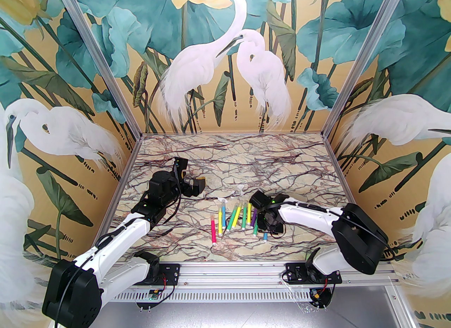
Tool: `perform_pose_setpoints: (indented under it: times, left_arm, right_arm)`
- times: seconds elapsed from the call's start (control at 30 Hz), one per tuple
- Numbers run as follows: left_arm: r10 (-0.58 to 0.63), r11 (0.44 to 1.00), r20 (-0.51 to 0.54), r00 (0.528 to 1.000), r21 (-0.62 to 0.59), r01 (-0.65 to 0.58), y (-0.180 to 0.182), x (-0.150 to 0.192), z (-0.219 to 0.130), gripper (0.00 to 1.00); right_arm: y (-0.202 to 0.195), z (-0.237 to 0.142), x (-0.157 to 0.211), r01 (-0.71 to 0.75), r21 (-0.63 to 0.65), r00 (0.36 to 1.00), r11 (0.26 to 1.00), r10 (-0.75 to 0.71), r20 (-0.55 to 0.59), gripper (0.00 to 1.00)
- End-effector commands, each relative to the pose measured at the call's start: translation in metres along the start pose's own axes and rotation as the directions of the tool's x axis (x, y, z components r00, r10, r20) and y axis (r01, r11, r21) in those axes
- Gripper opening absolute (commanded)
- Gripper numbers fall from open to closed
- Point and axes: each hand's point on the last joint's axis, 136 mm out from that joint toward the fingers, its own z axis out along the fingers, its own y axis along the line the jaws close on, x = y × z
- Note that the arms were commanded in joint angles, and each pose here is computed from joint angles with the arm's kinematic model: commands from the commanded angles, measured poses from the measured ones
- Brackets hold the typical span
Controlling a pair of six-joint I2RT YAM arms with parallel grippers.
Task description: Open the pen caps
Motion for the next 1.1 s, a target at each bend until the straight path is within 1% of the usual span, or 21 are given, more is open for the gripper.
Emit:
perform_pose_setpoints:
  times: [0.0,0.37,0.4,0.63,0.8,0.97,1.07]
  left_arm:
    - [0.013,1.0,0.017,1.0,0.023,-0.014,-0.007,-0.01,-0.005,0.99]
    - [0.011,1.0,0.016,1.0,0.026,-0.012,-0.007,-0.01,-0.005,0.99]
    - [0.011,1.0,0.016,1.0,0.028,-0.012,-0.008,-0.01,-0.005,1.0]
    - [0.01,1.0,0.016,1.0,0.03,-0.011,-0.009,-0.011,-0.006,1.0]
    - [0.007,1.0,0.016,1.0,0.03,-0.008,-0.009,-0.012,-0.006,1.0]
    - [0.003,0.999,0.018,1.0,0.032,-0.003,-0.009,-0.013,-0.007,1.0]
    - [0.0,0.999,0.017,1.0,0.032,0.0,-0.009,-0.014,-0.007,0.99]
  right_arm:
    - [-0.013,0.018,-0.003,-0.015,0.085,1.0,0.996,0.012,0.029,0.31]
    - [-0.012,0.017,-0.004,-0.001,0.115,0.999,0.993,-0.004,0.049,0.26]
    - [-0.013,0.017,-0.004,-0.002,0.116,0.999,0.993,-0.004,0.049,0.25]
    - [-0.013,0.016,-0.006,-0.002,0.12,0.998,0.993,-0.005,0.063,0.26]
    - [-0.012,0.011,-0.01,0.018,0.117,0.996,0.993,-0.027,0.081,0.25]
    - [-0.012,-0.001,-0.017,0.032,0.117,0.992,0.993,-0.046,0.119,0.2]
    - [-0.012,-0.006,-0.021,0.034,0.105,0.989,0.994,-0.048,0.138,0.18]
